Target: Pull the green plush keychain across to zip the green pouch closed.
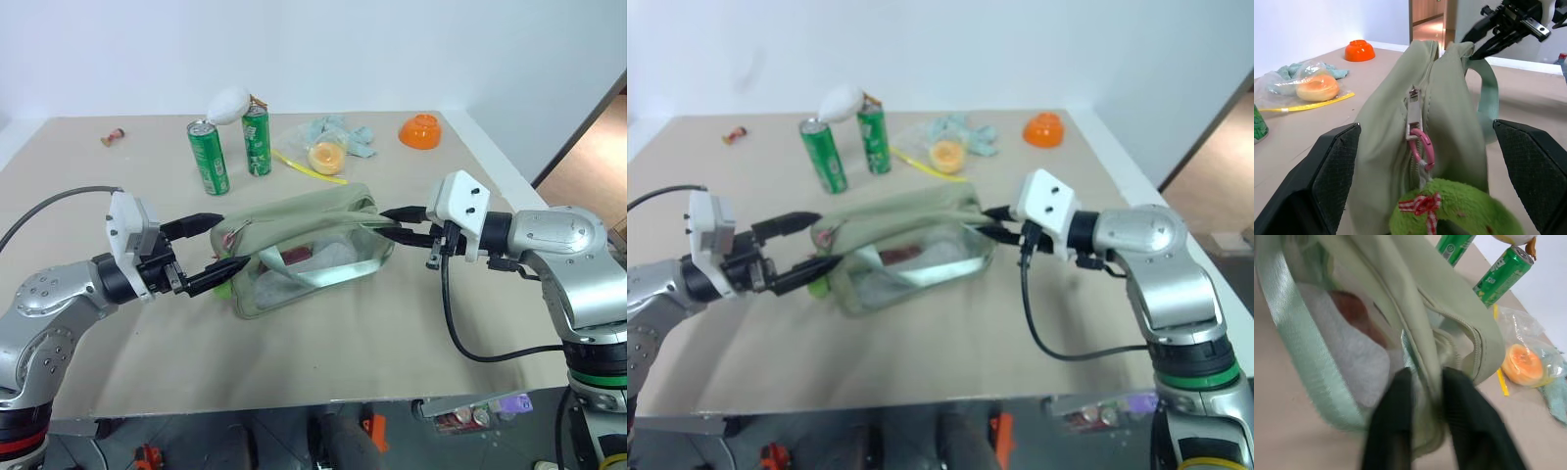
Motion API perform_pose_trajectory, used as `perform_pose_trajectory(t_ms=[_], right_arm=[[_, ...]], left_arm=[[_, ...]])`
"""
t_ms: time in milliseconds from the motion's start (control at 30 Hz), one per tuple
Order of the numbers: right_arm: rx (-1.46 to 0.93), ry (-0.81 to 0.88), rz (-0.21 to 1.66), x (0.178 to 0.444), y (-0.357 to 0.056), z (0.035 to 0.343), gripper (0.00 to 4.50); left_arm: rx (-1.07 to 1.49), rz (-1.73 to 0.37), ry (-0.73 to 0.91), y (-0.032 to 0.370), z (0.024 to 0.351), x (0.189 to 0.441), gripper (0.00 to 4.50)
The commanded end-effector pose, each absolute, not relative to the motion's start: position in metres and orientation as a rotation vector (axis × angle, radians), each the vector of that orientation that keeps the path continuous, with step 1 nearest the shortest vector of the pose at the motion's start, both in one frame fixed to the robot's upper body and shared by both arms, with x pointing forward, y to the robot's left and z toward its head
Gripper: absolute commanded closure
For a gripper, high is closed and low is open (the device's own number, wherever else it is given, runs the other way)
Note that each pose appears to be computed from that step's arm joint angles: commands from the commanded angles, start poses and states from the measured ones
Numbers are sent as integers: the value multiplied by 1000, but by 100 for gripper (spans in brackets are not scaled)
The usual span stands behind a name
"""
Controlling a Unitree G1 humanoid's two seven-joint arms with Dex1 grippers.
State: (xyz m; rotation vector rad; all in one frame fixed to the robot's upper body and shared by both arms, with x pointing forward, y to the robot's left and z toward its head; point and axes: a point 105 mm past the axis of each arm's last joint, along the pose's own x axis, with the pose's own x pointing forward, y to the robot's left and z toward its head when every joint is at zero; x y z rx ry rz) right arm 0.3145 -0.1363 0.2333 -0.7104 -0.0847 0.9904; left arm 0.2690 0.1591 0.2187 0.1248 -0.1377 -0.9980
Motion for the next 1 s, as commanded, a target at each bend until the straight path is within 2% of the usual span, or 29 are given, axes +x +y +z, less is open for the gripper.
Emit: perform_pose_trajectory(t_ms=[33, 300, 400, 567, 800, 1000], right_arm=[[-685, -149, 934, 317, -143, 243, 210], [-501, -69, 854, 326, -173, 204, 210], [-389, -74, 855, 326, -176, 198, 210], [-247, -117, 880, 326, -177, 210, 210], [-241, -142, 958, 331, -170, 234, 210], [-251, -138, 1012, 335, -158, 237, 210]], left_arm=[[175, -965, -190, 166, 232, 266, 0], [177, -951, -191, 163, 230, 261, 0], [178, -946, -189, 163, 230, 261, 0], [183, -941, -178, 166, 227, 261, 0], [191, -947, -169, 167, 225, 263, 0], [195, -948, -172, 167, 225, 263, 0]])
